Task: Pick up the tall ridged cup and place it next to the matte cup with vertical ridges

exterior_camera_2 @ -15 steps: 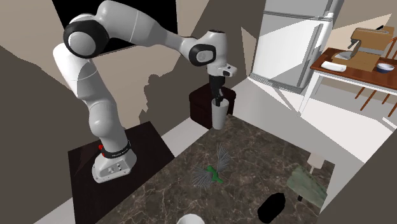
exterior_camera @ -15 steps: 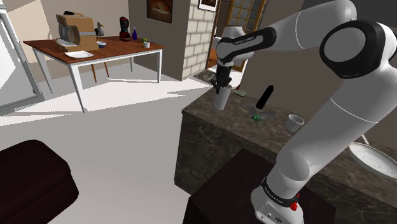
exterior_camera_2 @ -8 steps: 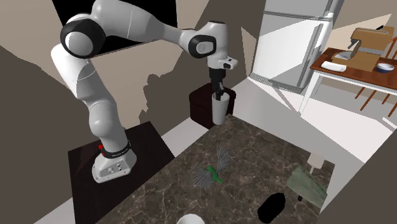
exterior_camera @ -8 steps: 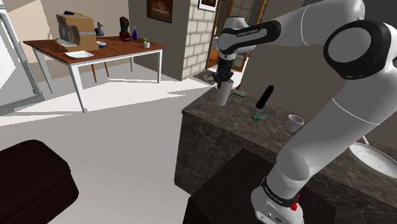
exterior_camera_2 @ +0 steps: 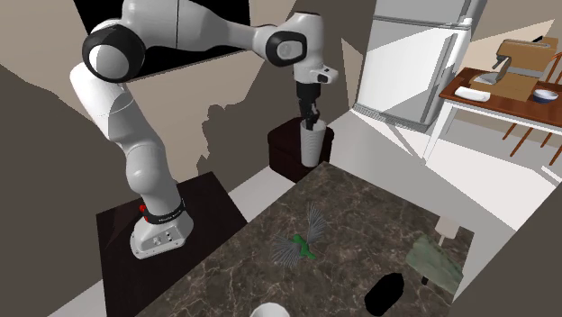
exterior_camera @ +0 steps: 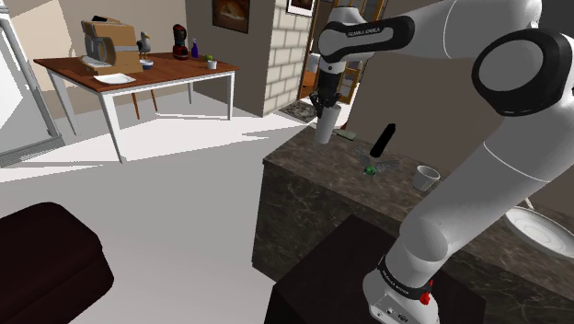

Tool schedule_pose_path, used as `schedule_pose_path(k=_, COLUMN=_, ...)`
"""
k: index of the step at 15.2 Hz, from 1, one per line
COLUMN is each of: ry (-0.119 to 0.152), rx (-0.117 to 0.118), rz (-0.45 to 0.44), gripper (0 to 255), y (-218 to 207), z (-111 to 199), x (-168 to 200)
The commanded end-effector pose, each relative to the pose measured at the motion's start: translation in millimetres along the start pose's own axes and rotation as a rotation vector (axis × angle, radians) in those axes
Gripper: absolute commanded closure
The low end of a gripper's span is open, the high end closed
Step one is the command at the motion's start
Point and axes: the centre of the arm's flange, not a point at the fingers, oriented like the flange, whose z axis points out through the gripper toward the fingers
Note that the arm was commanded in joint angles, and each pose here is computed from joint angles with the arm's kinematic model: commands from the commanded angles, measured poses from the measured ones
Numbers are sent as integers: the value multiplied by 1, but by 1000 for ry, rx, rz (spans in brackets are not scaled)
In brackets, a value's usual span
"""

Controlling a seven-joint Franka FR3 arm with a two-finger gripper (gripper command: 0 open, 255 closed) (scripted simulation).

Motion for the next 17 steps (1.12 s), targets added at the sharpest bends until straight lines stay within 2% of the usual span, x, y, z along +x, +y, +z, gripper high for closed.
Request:
schedule_pose_path(k=1, ry=0, rx=0, rz=0, gripper=255, y=1, z=-11, x=1)
schedule_pose_path(k=12, ry=0, rx=0, rz=0, gripper=255, y=5, z=-67, x=3)
schedule_pose_path(k=17, ry=0, rx=0, rz=0, gripper=255, y=57, z=-65, x=-37)
